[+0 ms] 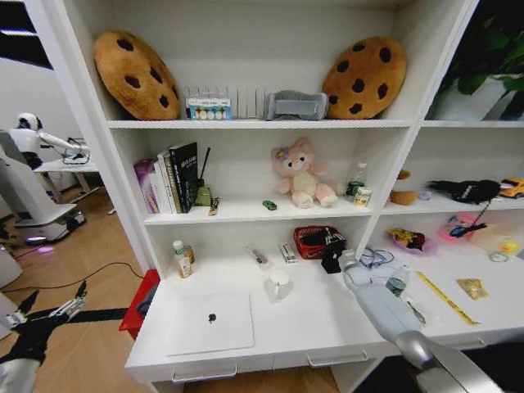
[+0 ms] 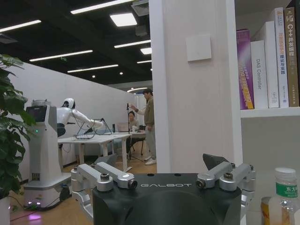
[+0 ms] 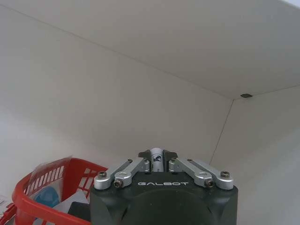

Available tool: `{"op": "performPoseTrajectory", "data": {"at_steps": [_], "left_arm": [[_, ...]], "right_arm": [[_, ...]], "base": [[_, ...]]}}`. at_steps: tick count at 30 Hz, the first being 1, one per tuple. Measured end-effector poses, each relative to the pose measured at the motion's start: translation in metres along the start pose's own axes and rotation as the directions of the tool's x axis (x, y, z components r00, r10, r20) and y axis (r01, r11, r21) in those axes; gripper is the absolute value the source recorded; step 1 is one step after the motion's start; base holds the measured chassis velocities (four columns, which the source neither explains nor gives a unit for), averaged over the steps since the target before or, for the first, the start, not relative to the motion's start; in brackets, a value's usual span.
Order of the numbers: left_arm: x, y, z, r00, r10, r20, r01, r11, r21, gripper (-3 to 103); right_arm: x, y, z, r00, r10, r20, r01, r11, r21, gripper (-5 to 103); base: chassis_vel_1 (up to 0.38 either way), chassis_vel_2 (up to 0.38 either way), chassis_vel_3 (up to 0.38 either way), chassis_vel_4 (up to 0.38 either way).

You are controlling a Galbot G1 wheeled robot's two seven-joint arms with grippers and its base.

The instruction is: Organize the objects on the table.

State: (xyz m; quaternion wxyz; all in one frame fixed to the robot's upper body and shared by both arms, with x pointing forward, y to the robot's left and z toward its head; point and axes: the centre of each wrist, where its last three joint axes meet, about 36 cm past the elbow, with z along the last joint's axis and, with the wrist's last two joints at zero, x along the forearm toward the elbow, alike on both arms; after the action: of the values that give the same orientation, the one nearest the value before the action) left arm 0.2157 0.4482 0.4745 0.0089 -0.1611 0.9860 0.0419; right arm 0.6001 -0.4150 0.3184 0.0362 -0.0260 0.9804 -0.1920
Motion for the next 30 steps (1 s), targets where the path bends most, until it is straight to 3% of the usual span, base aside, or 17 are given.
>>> {"op": "performPoseTrajectory", "data": {"at_steps": [2, 4, 5, 24, 30], "left_arm": [[0.0, 0.0, 0.0, 1.0, 0.0, 0.0, 0.0, 1.0, 0.0, 100], [0.0, 0.0, 0.0, 1.0, 0.0, 0.0, 0.0, 1.0, 0.0, 100], [0.0, 0.0, 0.0, 1.0, 0.0, 0.0, 0.0, 1.0, 0.0, 100], [0.0, 0.0, 0.0, 1.0, 0.0, 0.0, 0.0, 1.0, 0.0, 100], [0.0, 0.0, 0.0, 1.0, 0.0, 0.0, 0.0, 1.0, 0.0, 100]], "right_arm": [[0.002, 0.0, 0.001, 1.0, 0.001, -0.002, -0.001, 1.0, 0.0, 10], [0.005, -0.002, 0.002, 1.0, 0.003, -0.003, -0.003, 1.0, 0.001, 20], [0.005, -0.002, 0.002, 1.0, 0.003, -0.003, -0.003, 1.0, 0.001, 20], [0.039, -0.014, -0.022, 0.999, 0.038, 0.013, -0.038, 0.998, -0.051, 95], [0.049, -0.015, -0.042, 0.998, 0.047, 0.037, -0.044, 0.996, -0.079, 100]], "base": [[0.0, 0.0, 0.0, 0.0], [0.0, 0.0, 0.0, 0.0], [0.0, 0.0, 0.0, 0.0], [0.0, 0.0, 0.0, 0.0], [0.0, 0.0, 0.0, 0.0]]}}
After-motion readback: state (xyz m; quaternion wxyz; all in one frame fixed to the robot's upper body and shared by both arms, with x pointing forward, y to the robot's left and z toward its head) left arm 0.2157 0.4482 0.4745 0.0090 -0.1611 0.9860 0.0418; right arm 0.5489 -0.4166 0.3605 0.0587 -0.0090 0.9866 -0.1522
